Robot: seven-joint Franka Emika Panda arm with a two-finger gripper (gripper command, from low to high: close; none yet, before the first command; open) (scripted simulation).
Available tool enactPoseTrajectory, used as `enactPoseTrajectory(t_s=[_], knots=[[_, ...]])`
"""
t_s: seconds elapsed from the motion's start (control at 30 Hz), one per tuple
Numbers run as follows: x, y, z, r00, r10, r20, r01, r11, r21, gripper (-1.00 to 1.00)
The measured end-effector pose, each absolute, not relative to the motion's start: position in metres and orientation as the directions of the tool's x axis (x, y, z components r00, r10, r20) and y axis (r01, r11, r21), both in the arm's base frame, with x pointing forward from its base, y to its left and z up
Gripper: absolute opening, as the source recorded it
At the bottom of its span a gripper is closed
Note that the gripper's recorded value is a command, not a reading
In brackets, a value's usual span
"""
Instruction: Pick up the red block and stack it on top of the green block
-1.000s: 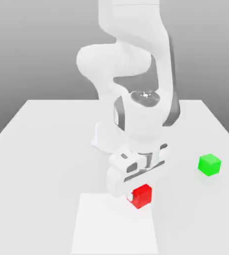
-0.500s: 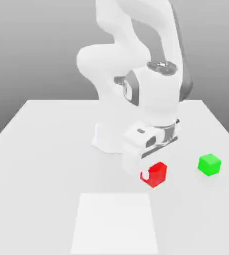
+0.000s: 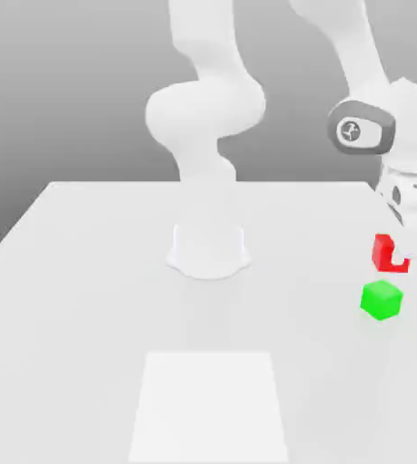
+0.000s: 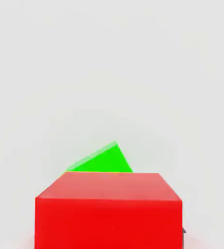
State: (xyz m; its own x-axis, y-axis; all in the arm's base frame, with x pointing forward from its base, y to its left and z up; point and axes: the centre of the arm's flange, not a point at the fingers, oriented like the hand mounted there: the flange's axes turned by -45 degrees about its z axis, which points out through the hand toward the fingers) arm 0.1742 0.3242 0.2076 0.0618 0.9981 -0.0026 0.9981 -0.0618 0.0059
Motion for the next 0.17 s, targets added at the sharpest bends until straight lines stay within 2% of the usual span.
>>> enactPoseTrajectory(t_s=[0.07,0.1,0.17], knots=[[0.173,0.323,0.189,0.061,0.998,-0.002,0.998,-0.061,0.004,-1.00],[0.172,0.323,0.183,0.059,0.998,-0.001,0.998,-0.059,0.002,1.00],[0.172,0.323,0.183,0.059,0.998,-0.001,0.998,-0.059,0.002,1.00]])
